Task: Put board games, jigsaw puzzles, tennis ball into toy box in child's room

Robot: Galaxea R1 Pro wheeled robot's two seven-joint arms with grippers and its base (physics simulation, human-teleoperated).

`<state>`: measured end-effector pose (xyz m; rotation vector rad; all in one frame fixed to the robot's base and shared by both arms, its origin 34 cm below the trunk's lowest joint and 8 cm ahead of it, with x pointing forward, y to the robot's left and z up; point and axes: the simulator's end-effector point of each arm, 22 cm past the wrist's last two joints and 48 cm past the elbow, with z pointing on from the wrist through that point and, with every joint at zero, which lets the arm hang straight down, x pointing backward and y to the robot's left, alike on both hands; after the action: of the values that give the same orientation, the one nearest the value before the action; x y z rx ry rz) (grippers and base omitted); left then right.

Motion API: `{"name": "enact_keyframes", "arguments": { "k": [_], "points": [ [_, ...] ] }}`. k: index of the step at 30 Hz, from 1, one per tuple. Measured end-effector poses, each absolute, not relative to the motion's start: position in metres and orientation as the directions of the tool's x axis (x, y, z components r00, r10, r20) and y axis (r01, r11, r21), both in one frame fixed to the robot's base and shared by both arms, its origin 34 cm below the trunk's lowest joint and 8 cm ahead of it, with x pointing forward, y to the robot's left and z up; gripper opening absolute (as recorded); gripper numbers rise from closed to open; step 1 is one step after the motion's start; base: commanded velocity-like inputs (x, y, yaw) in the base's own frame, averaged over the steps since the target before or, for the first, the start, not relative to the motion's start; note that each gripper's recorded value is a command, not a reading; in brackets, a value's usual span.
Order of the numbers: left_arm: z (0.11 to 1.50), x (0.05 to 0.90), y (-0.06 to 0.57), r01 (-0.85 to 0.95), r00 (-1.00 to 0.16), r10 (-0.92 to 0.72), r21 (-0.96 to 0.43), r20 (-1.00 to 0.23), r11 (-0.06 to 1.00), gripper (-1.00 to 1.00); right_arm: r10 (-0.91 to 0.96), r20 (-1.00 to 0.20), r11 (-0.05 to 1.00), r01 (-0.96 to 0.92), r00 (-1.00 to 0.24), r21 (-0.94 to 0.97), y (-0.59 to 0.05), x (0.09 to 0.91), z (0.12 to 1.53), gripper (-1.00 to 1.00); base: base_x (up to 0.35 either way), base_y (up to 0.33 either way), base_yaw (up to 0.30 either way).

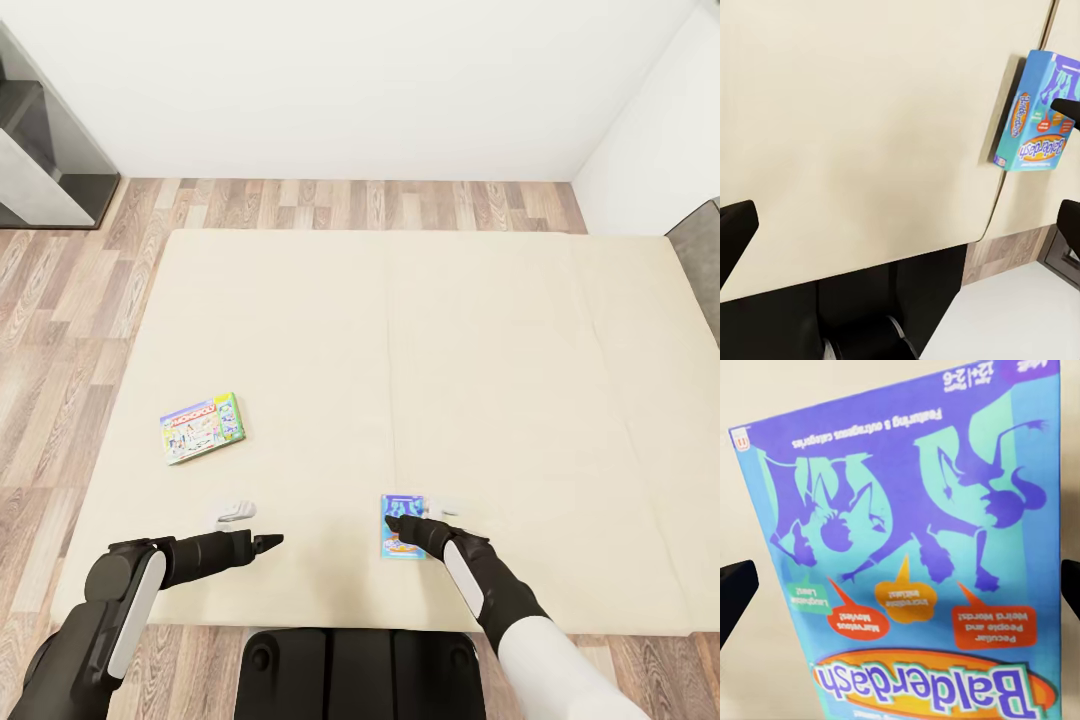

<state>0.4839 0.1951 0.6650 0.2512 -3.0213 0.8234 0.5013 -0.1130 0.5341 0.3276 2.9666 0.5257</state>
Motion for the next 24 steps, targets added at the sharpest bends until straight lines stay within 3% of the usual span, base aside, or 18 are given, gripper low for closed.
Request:
{"name": "enact_keyframes", "arguments": {
  "k": [24],
  "points": [
    [0.665, 0.484, 0.195, -0.154, -0.987, -0.154, -0.504, 0.043, 0.85, 1.0, 0.225, -0.048, 0.919, 0.195, -0.973, 0.343, -0.112, 0.487, 0.529, 1.0, -0.005, 0.027, 0.0]
  ]
}}
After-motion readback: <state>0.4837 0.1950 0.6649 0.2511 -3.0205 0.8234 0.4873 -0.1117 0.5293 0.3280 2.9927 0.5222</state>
